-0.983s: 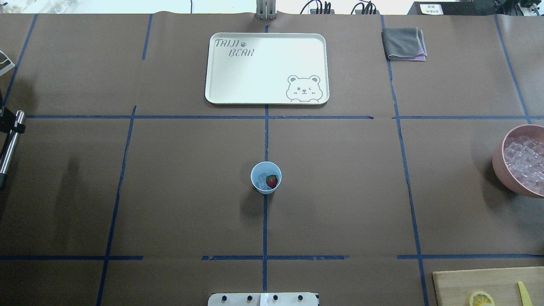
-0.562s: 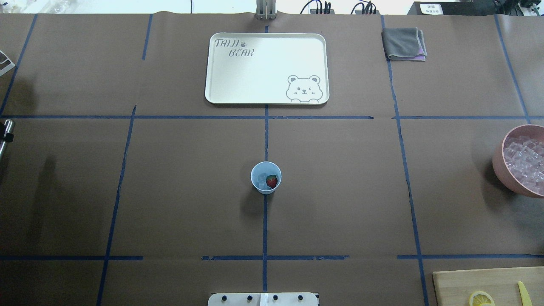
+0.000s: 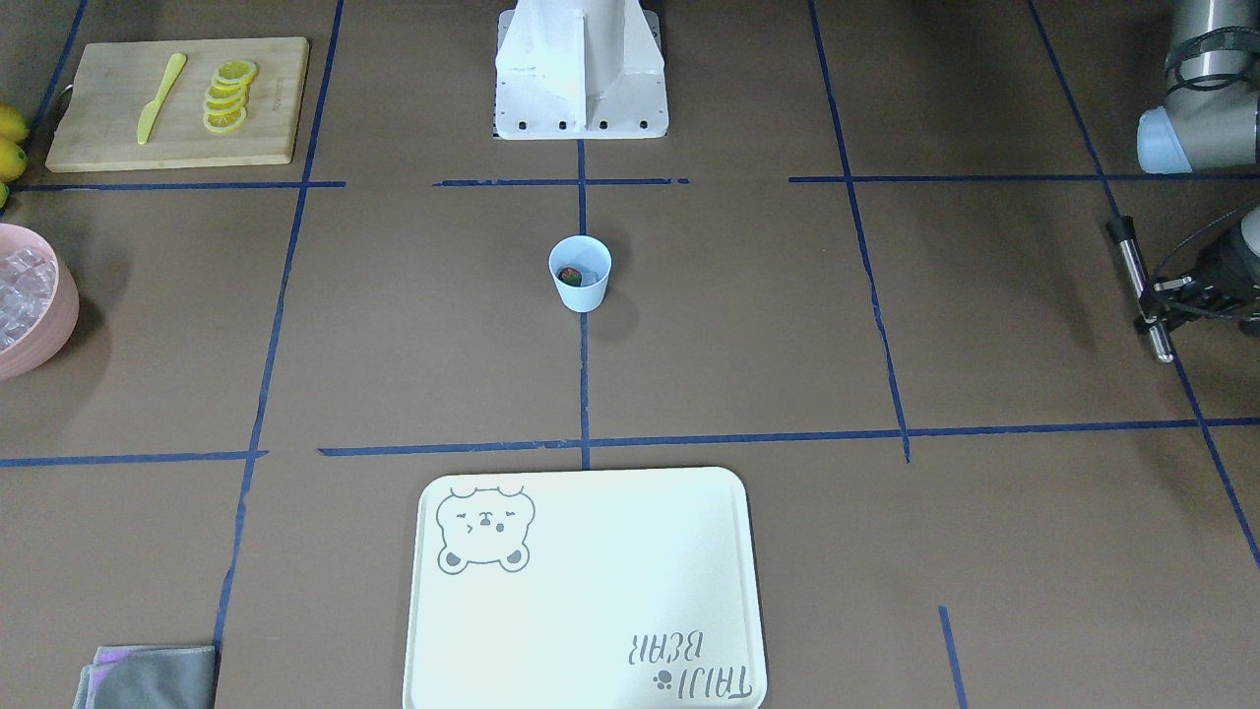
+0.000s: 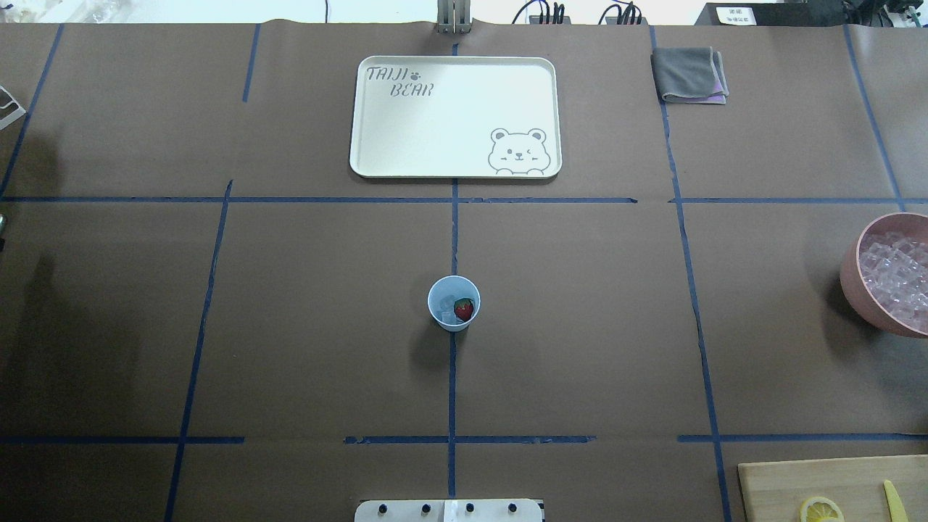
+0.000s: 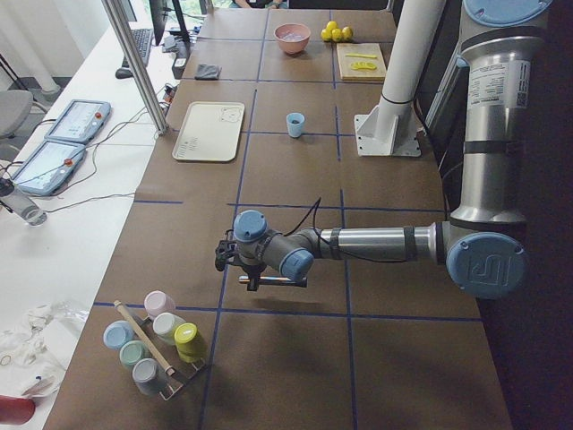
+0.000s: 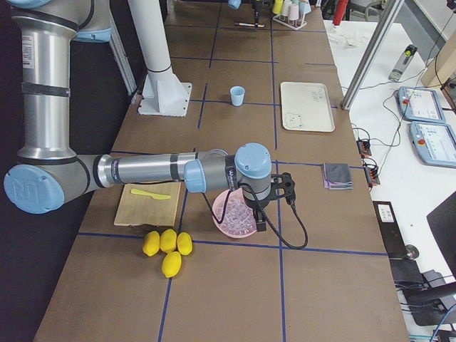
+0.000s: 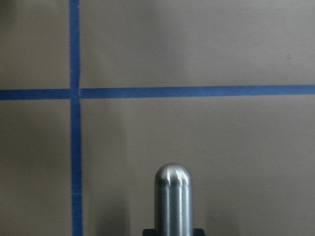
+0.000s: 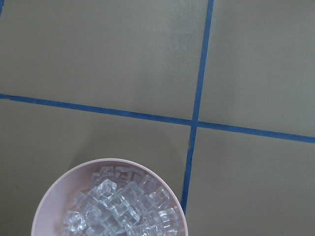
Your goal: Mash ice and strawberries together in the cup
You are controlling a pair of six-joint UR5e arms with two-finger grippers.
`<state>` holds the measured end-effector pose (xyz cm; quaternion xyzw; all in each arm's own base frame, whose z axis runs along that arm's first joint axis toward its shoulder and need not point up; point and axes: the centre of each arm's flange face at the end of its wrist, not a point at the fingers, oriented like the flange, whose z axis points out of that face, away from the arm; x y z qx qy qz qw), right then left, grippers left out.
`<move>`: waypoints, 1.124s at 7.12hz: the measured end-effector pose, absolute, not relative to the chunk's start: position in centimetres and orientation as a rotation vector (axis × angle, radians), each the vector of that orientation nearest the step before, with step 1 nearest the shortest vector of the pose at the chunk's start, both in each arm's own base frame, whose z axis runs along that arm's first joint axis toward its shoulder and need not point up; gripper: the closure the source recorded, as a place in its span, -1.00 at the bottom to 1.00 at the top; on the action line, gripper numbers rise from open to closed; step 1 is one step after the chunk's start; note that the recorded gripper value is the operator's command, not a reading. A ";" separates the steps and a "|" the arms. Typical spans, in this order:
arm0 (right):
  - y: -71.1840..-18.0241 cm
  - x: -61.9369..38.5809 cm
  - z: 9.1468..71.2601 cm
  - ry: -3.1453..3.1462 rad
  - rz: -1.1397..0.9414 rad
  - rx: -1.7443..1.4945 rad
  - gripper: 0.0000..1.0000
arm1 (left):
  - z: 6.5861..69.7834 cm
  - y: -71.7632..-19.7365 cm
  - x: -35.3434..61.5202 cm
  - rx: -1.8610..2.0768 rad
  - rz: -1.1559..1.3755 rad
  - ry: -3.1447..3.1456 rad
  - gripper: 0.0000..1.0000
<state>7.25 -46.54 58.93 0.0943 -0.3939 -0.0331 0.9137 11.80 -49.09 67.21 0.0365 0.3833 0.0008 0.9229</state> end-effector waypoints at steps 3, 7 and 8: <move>-46.7 7.3 58.8 -0.810 -0.069 0.197 -0.99 | 68.3 -49.2 12.1 0.077 0.001 0.746 1.00; -46.8 7.3 58.6 -0.807 -0.071 0.201 -0.99 | 68.3 -48.8 14.8 0.089 0.051 0.710 0.99; -46.8 7.3 58.5 -0.807 -0.072 0.203 -0.99 | 68.4 -48.6 14.8 0.088 0.053 0.709 0.56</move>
